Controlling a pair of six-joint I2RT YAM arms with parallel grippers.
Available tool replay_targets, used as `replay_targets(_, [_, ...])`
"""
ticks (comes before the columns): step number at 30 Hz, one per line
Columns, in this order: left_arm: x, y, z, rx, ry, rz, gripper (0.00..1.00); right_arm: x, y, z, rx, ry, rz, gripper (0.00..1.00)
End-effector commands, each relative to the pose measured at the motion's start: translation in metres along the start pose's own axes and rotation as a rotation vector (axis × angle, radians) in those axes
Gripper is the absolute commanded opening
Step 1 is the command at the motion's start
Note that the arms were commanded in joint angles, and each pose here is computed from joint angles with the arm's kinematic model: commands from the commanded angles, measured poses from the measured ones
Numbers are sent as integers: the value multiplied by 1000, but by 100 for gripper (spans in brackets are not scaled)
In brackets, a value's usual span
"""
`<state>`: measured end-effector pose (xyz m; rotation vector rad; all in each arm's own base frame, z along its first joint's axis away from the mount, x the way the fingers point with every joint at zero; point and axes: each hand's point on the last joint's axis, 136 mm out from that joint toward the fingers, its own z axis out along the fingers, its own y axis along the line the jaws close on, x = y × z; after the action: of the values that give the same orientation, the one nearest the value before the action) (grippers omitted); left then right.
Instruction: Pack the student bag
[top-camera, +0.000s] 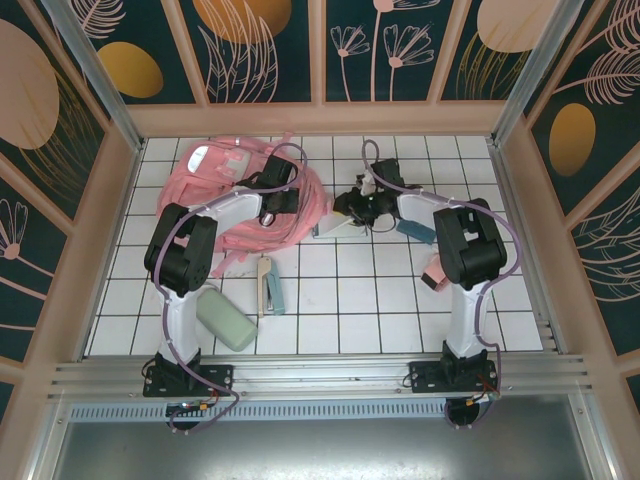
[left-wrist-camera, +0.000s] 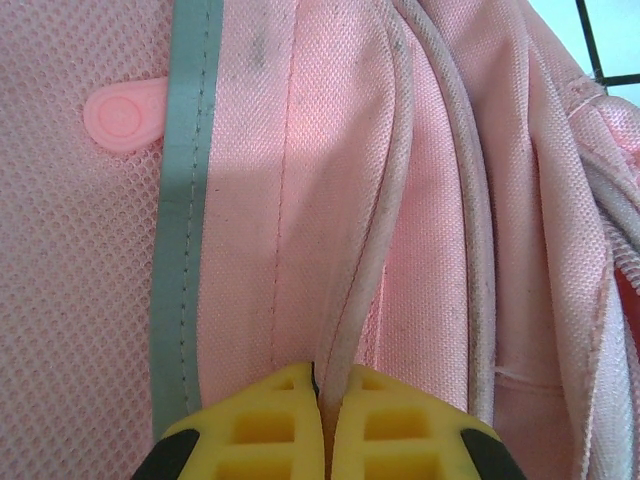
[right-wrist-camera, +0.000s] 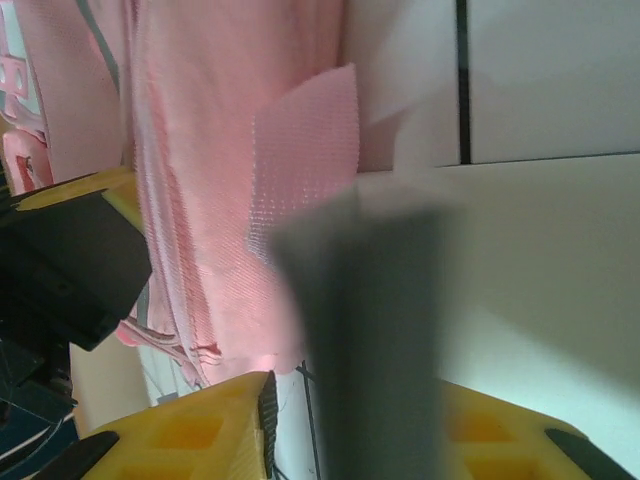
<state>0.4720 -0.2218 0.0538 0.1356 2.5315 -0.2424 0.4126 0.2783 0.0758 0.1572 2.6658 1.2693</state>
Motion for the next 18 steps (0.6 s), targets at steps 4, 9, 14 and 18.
replay_targets(4, [36, -22, 0, 81, 116, 43, 0, 21, -30, 11, 107, 67, 7, 35])
replay_targets(9, [15, -18, -21, 122, 67, -11, 0, 15, -35, 2, 20, 25, 65, 8])
replay_targets(14, [-24, -15, -66, 174, -31, -69, 0, 10, -27, -28, 28, -41, 29, 3])
replay_targets(18, [-53, -8, -108, 177, -115, -88, 0, 8, -29, -54, 46, -92, 39, 2])
